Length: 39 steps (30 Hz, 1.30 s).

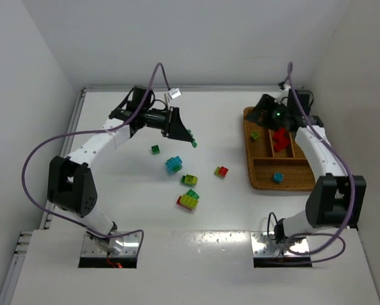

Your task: Sort the legos into containers by color

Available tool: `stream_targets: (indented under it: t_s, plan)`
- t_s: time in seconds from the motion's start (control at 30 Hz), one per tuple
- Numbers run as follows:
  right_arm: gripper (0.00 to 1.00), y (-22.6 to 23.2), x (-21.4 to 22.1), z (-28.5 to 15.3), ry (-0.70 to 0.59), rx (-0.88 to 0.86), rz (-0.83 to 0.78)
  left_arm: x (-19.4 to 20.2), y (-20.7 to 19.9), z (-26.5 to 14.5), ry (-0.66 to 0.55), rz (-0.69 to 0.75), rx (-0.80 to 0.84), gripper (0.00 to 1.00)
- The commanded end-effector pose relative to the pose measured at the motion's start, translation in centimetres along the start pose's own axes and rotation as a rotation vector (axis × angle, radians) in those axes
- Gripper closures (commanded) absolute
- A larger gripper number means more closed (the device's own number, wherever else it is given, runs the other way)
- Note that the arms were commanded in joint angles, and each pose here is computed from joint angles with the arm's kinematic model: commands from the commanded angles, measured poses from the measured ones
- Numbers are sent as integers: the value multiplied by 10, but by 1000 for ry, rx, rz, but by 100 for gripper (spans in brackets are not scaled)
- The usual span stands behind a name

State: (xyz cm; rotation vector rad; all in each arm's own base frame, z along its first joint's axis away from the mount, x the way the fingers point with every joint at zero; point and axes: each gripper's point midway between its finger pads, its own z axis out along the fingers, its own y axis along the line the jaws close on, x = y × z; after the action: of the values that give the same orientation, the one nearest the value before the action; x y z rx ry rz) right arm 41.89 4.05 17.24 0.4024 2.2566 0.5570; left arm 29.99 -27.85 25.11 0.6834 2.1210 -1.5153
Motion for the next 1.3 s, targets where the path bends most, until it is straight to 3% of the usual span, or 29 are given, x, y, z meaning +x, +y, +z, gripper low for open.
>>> stream_targets:
  t_s: [0.0, 0.17, 0.43, 0.47, 0.7, 0.83, 1.0, 1.27]
  plan:
    - [28, 123, 67, -36, 188, -610, -265, 0, -40, -7, 16, 168, 223, 100]
    - [18, 180, 128, -56, 357, -824, -397, 2, -47, -7, 20, 202, 244, 100]
    - [18, 230, 160, -59, 467, -989, -464, -3, -35, 2, 7, 164, 185, 100]
    - [21, 235, 164, -62, 471, -1014, -478, -4, -35, 2, 3, 164, 186, 100]
    - [36, 239, 171, -68, 498, -1057, -461, -9, -31, -1, -11, 160, 170, 100]
    - [36, 232, 167, -76, 478, -1050, -463, -10, -25, -2, -15, 149, 162, 100]
    - [25, 237, 172, -92, 498, -1110, -462, -9, -21, -4, -19, 129, 154, 100]
    - [26, 259, 176, -99, 510, -1203, -443, -12, -23, -4, -26, 146, 165, 100]
